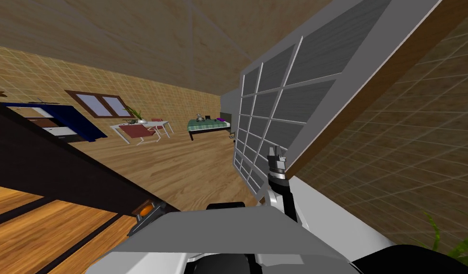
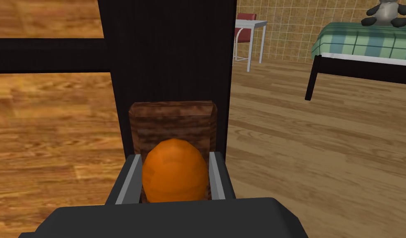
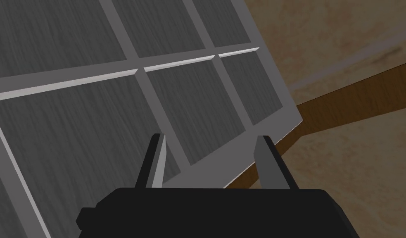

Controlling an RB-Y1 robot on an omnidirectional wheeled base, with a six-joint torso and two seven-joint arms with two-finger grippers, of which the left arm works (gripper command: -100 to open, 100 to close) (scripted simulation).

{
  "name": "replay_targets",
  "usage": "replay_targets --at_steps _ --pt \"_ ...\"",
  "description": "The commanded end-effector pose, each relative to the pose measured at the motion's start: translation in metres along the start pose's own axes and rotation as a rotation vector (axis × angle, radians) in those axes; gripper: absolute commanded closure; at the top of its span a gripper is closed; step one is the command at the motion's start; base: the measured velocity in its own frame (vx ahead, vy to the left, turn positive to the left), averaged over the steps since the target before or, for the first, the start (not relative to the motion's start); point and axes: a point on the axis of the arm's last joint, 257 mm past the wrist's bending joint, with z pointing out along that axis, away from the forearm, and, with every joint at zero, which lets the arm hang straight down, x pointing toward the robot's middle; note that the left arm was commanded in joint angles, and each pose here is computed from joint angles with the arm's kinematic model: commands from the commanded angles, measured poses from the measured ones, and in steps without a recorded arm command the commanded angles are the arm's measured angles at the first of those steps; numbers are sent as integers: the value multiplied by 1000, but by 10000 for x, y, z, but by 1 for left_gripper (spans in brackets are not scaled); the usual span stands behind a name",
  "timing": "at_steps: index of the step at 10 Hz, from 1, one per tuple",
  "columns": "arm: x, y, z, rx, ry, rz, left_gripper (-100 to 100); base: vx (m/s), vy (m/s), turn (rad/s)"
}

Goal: Push the door open

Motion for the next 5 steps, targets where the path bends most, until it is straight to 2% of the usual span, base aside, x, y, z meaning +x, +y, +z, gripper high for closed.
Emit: replay_targets --at_steps 1,5 --pt "42 -154 59 42 9 0 100 174 154 45" --pt "48 -433 103 117 8 0 100 166 122 39"
